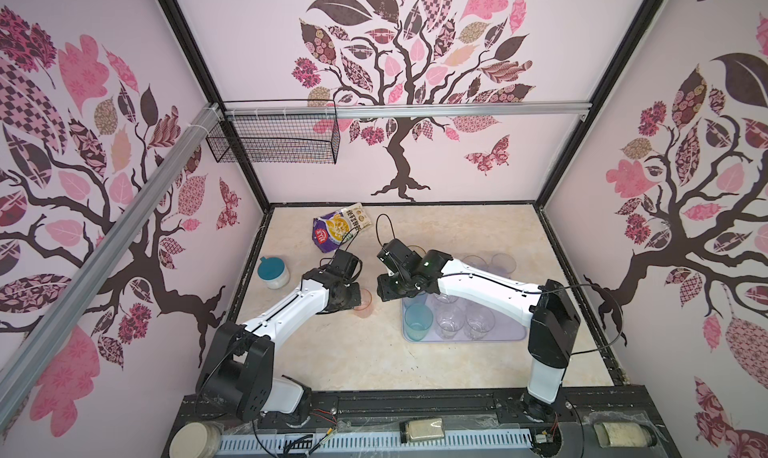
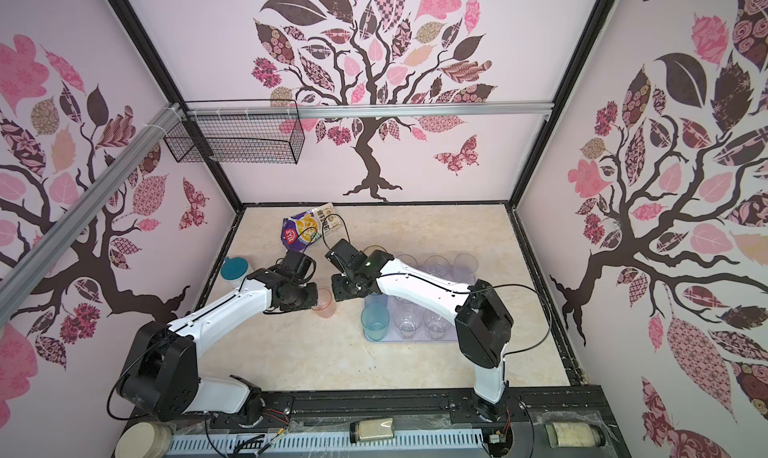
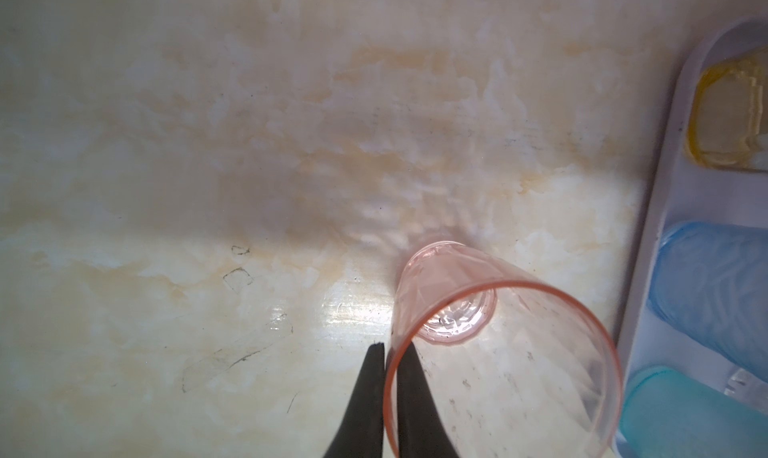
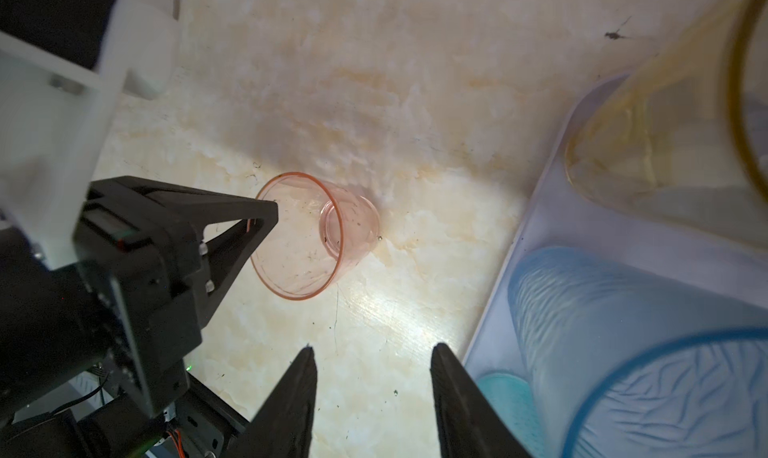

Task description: Place the glasses into the tray

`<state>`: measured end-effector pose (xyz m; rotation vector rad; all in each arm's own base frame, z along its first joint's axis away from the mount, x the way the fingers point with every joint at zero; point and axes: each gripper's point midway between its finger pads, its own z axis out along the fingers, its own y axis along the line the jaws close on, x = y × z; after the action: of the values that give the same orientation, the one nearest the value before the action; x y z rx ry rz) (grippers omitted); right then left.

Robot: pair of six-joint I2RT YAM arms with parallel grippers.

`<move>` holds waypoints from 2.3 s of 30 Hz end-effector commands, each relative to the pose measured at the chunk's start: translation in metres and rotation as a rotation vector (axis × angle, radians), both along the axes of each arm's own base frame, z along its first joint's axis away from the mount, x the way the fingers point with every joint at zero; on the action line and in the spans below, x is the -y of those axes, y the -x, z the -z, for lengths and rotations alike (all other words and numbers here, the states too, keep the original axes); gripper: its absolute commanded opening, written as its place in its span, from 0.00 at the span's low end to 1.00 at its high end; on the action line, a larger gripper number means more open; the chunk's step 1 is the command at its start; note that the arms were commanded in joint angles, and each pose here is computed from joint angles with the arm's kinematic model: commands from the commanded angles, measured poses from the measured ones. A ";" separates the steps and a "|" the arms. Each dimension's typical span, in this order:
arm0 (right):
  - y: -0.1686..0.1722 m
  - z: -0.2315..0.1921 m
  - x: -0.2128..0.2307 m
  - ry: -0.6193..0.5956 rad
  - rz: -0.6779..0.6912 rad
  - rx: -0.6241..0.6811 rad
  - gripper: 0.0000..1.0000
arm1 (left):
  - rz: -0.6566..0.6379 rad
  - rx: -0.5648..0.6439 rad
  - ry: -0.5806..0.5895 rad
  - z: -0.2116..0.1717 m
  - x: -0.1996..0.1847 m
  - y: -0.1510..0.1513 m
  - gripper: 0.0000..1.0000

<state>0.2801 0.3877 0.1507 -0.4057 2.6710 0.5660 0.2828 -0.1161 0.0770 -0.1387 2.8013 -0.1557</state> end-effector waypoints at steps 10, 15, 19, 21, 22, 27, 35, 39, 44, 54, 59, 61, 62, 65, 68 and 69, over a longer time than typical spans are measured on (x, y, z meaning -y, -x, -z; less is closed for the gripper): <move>-0.006 0.026 -0.031 0.076 -0.022 -0.007 0.48 | -0.072 0.125 0.063 -0.053 -0.032 -0.004 0.26; -0.003 0.043 -0.042 0.114 -0.043 -0.013 0.48 | -0.142 0.237 0.058 -0.084 -0.068 -0.016 0.27; -0.006 0.058 -0.045 0.156 -0.050 -0.011 0.48 | -0.158 0.261 0.059 -0.086 -0.074 -0.016 0.28; -0.008 0.067 -0.045 0.178 -0.054 -0.011 0.47 | -0.165 0.267 0.072 -0.082 -0.073 -0.015 0.28; -0.009 0.071 -0.046 0.185 -0.057 -0.010 0.47 | -0.168 0.266 0.074 -0.080 -0.073 -0.014 0.28; -0.012 0.088 -0.047 0.219 -0.059 -0.015 0.38 | -0.173 0.260 0.054 -0.074 -0.077 -0.010 0.29; -0.016 0.035 -0.054 0.189 -0.087 0.042 0.05 | -0.168 0.301 0.046 -0.096 -0.078 -0.015 0.30; -0.012 -0.020 -0.056 0.121 -0.117 0.082 0.03 | -0.158 0.356 0.030 -0.127 -0.081 -0.020 0.30; -0.011 -0.089 -0.032 0.058 -0.107 0.161 0.03 | -0.122 0.450 -0.035 -0.177 -0.089 -0.025 0.31; -0.033 -0.137 0.100 0.084 0.141 0.225 0.04 | 0.103 0.630 0.020 -0.227 -0.014 -0.035 0.33; -0.026 -0.122 0.181 0.165 0.272 0.191 0.03 | 0.291 0.753 0.032 -0.229 0.048 -0.031 0.35; -0.019 -0.110 0.217 0.218 0.337 0.159 0.03 | 0.344 0.775 0.030 -0.223 0.067 -0.029 0.36; -0.015 -0.104 0.237 0.247 0.378 0.142 0.03 | 0.369 0.780 0.034 -0.220 0.076 -0.029 0.36; 0.001 -0.090 0.291 0.292 0.492 0.074 0.03 | 0.417 0.773 0.030 -0.207 0.092 -0.029 0.36; 0.023 -0.076 0.337 0.318 0.609 0.006 0.01 | 0.419 0.755 0.017 -0.192 0.096 -0.034 0.36; 0.032 -0.070 0.352 0.337 0.645 -0.018 0.00 | 0.420 0.754 0.011 -0.187 0.096 -0.035 0.36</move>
<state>0.2798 0.0676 0.2192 0.2773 2.6725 -0.0213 0.3099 -0.2106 0.2683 0.4225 2.0782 -0.2840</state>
